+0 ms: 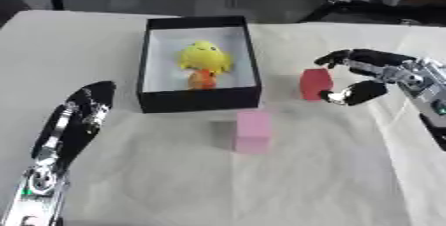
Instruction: Pick up objects on the table and place them in the box.
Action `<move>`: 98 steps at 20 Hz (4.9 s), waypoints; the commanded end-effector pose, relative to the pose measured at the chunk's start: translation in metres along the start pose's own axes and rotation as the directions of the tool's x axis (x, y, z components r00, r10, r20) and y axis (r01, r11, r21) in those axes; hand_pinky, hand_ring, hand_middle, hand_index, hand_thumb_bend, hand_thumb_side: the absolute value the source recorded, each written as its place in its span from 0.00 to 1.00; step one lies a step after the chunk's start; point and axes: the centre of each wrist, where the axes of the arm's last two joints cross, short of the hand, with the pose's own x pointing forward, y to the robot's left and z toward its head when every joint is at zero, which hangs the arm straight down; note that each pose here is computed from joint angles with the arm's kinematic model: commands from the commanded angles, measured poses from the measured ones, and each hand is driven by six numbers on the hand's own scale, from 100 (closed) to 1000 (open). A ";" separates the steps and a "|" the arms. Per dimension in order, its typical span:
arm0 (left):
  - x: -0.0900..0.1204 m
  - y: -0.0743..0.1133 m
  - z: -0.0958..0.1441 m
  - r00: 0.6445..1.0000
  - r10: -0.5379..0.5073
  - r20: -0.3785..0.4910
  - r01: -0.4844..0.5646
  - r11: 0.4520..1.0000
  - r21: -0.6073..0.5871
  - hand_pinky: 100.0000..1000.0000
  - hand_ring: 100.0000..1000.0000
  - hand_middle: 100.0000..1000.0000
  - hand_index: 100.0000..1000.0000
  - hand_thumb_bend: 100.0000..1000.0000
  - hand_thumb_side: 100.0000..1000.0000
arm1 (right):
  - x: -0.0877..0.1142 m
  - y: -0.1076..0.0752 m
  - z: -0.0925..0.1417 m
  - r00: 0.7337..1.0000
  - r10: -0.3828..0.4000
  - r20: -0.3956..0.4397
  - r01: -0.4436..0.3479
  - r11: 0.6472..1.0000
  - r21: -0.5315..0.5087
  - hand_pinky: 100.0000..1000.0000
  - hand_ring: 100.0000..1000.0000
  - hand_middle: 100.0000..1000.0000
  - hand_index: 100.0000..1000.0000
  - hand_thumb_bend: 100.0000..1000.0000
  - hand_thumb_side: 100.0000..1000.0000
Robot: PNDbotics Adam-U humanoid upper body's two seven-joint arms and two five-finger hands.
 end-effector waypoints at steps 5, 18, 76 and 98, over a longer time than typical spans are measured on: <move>0.006 0.003 -0.003 1.000 -0.006 0.026 0.006 1.000 -0.002 0.77 0.81 0.73 0.80 0.16 0.71 | -0.006 -0.012 -0.005 0.998 0.050 -0.029 -0.051 0.998 -0.034 0.93 0.87 0.90 0.97 0.20 0.54; 0.006 0.003 -0.003 1.000 -0.003 0.029 0.003 1.000 -0.004 0.77 0.81 0.73 0.80 0.16 0.71 | -0.013 -0.006 -0.013 0.991 0.101 -0.084 -0.104 0.994 -0.025 0.92 0.85 0.83 0.92 0.20 0.43; 0.016 -0.010 -0.014 0.996 0.030 0.080 -0.025 0.998 -0.056 0.77 0.81 0.73 0.80 0.17 0.71 | 0.117 -0.052 -0.134 0.981 0.129 0.142 -0.069 0.928 -0.366 0.87 0.75 0.75 0.90 0.08 0.73; 0.010 0.000 -0.008 0.999 0.004 0.052 -0.004 1.000 -0.013 0.77 0.80 0.72 0.80 0.17 0.71 | 0.112 -0.071 -0.089 0.954 0.099 0.281 0.030 0.906 -0.423 0.89 0.80 0.86 0.94 0.00 0.76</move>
